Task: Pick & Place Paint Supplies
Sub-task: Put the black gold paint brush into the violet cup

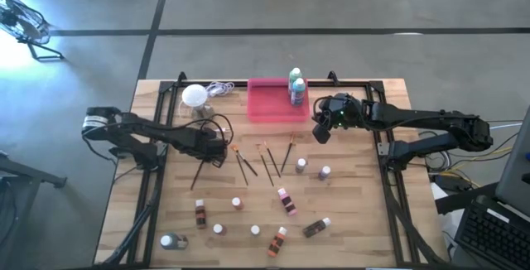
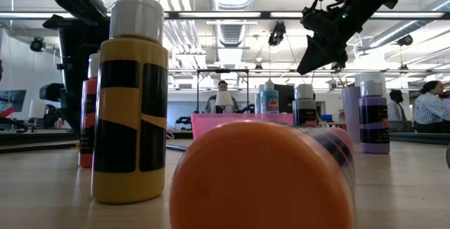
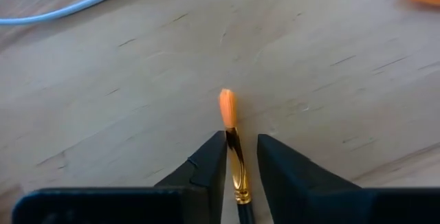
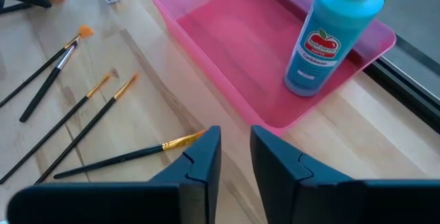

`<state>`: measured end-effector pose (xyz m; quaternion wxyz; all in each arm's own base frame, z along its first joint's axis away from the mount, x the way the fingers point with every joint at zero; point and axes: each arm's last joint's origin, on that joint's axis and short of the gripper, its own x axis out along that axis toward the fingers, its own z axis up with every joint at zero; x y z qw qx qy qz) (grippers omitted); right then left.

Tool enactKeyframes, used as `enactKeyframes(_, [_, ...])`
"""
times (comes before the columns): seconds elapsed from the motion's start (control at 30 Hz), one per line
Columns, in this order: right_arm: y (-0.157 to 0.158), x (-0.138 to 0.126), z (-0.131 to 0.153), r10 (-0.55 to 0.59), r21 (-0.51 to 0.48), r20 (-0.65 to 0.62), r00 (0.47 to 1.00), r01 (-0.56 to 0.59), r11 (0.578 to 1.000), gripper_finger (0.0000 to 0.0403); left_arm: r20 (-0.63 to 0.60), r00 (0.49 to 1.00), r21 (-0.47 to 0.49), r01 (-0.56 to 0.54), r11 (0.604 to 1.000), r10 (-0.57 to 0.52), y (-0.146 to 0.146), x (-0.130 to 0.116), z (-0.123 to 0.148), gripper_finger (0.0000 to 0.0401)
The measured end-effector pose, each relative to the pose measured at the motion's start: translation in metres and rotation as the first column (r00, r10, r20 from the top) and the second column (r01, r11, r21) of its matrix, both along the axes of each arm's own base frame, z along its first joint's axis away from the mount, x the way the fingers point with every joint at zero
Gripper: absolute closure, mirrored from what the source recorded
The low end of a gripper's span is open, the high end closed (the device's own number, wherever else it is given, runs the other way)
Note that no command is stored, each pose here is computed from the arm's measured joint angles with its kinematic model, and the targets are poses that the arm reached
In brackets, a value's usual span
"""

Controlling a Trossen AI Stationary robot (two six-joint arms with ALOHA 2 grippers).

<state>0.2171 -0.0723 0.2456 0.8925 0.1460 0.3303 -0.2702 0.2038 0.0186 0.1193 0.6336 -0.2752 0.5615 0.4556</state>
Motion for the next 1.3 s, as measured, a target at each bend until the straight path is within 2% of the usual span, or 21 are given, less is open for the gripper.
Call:
enactKeyframes(0.4, [0.0, 0.0, 0.0, -0.002, 0.002, 0.001, 1.0, 0.002, 1.0, 0.03, -0.003, 1.0, 0.001, 0.028, 1.0, -0.028, 0.0, 0.001, 0.001, 0.039])
enactKeyframes(0.63, [0.0, -0.001, -0.004, -0.004, 0.004, 0.001, 1.0, 0.004, 1.0, 0.0292, 0.034, 0.993, 0.024, 0.114, 0.993, -0.115, 0.001, 0.015, 0.022, 0.0387])
enactKeyframes(0.7, [0.0, -0.001, -0.008, -0.004, 0.002, 0.01, 1.0, 0.004, 1.0, 0.0288, 0.079, 0.986, 0.062, 0.141, 0.988, -0.146, 0.003, 0.023, 0.03, 0.039])
enactKeyframes(0.77, [0.0, 0.002, -0.009, 0.026, -0.012, 0.044, 0.999, -0.025, 1.0, 0.0285, 0.147, 0.974, 0.111, 0.159, 0.981, -0.174, 0.004, 0.031, 0.044, 0.0394])
enactKeyframes(0.87, [0.002, 0.01, -0.002, 0.149, -0.053, 0.177, 0.973, -0.141, 0.989, 0.0281, 0.205, 0.953, 0.156, 0.191, 0.969, -0.221, 0.005, 0.039, 0.059, 0.0395])
enactKeyframes(0.97, [0.009, 0.019, 0.007, 0.292, -0.108, 0.314, 0.903, -0.271, 0.956, 0.0277, 0.286, 0.918, 0.209, 0.219, 0.953, -0.274, 0.006, 0.046, 0.074, 0.0391])
enactKeyframes(1.1, [0.02, 0.024, 0.012, 0.425, -0.163, 0.41, 0.807, -0.394, 0.905, 0.0275, 0.388, 0.844, 0.293, 0.268, 0.918, -0.37, 0.006, 0.055, 0.09, 0.0391])
enactKeyframes(1.3, [0.032, 0.029, 0.01, 0.499, -0.227, 0.435, 0.75, -0.445, 0.866, 0.0289, 0.548, 0.651, 0.444, 0.307, 0.842, -0.526, 0.006, 0.072, 0.116, 0.0392])
